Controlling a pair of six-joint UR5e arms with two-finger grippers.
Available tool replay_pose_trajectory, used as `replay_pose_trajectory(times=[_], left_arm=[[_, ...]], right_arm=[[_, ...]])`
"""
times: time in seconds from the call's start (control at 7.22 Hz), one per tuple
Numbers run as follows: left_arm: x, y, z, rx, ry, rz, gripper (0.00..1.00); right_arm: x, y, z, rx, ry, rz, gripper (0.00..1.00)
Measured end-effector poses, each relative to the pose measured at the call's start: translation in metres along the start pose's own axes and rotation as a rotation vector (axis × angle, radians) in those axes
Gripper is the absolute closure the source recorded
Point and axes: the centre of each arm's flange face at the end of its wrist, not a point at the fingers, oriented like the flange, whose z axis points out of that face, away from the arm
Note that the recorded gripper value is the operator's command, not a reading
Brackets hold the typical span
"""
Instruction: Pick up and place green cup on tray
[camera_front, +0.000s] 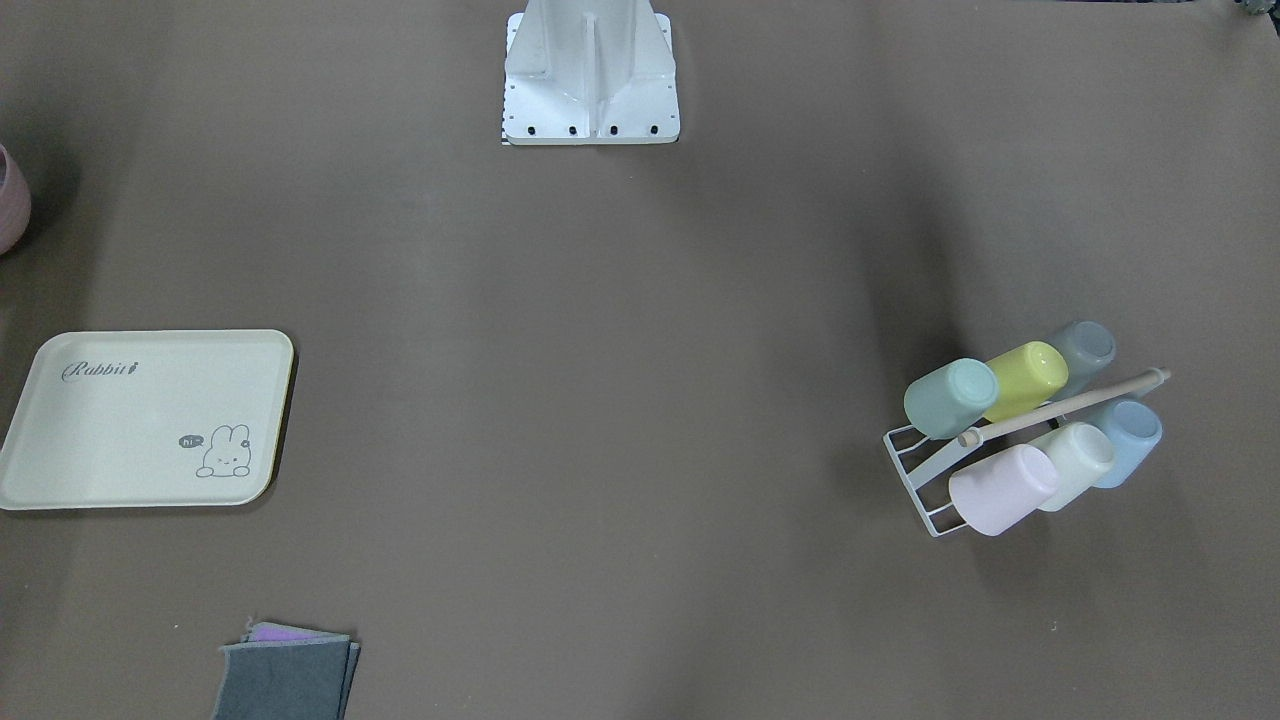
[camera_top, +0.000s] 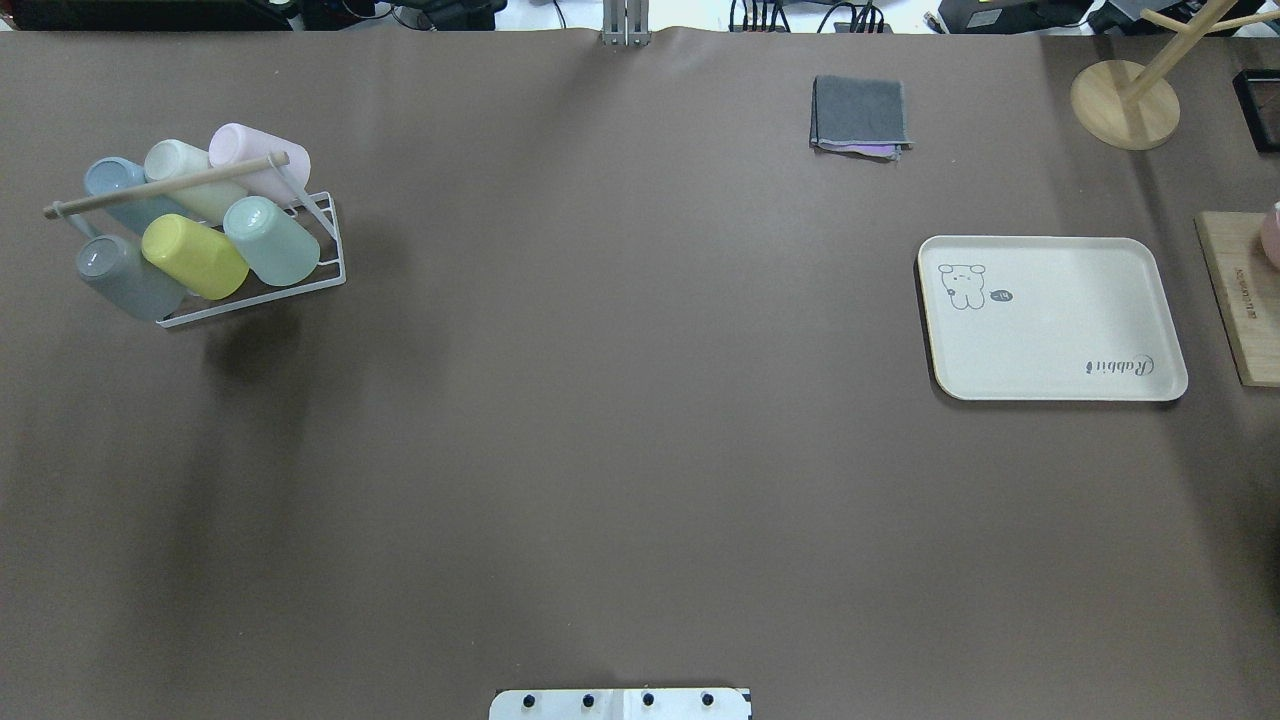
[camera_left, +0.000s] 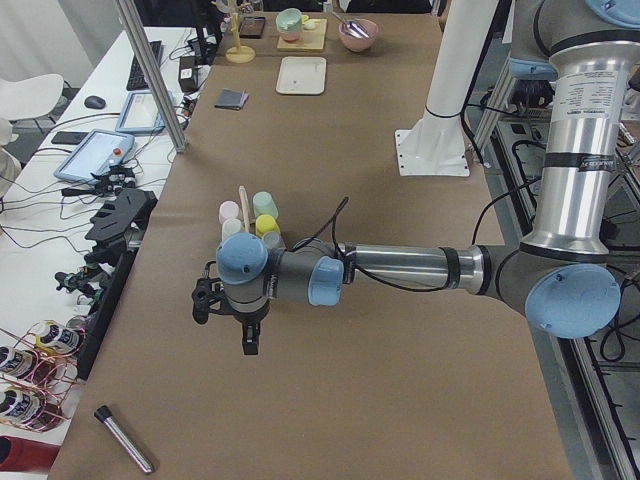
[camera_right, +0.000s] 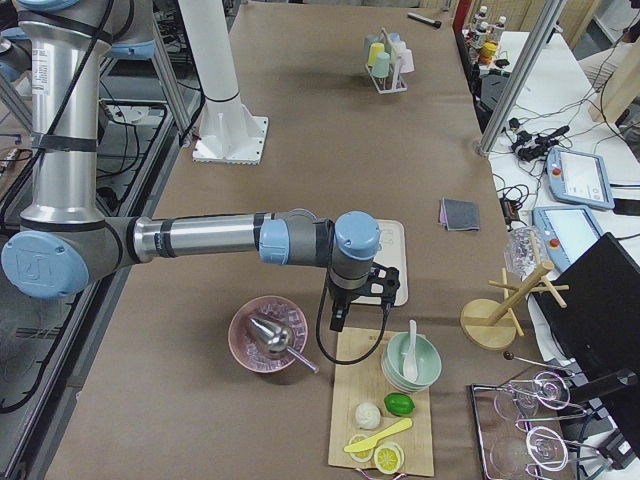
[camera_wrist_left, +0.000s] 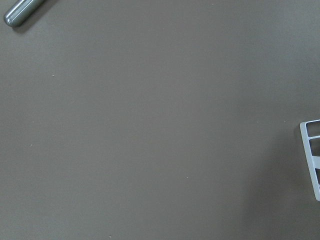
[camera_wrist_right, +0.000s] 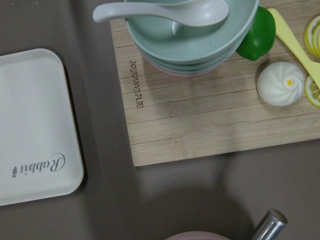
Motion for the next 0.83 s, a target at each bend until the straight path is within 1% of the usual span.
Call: replay_pose_trajectory(times=[0.42, 0.83], left_arm=[[0.0, 0.0, 0.0, 0.0, -0.001, 0.0, 0.01], [0.0, 0.0, 0.0, 0.0, -0.001, -0.001, 0.01]], right_arm=[[-0.051, -0.026, 0.02, -0.037, 0.009, -0.072, 0.0], [-0.068, -0.053, 0.052, -0.089, 0.021, -0.086, 0.0]])
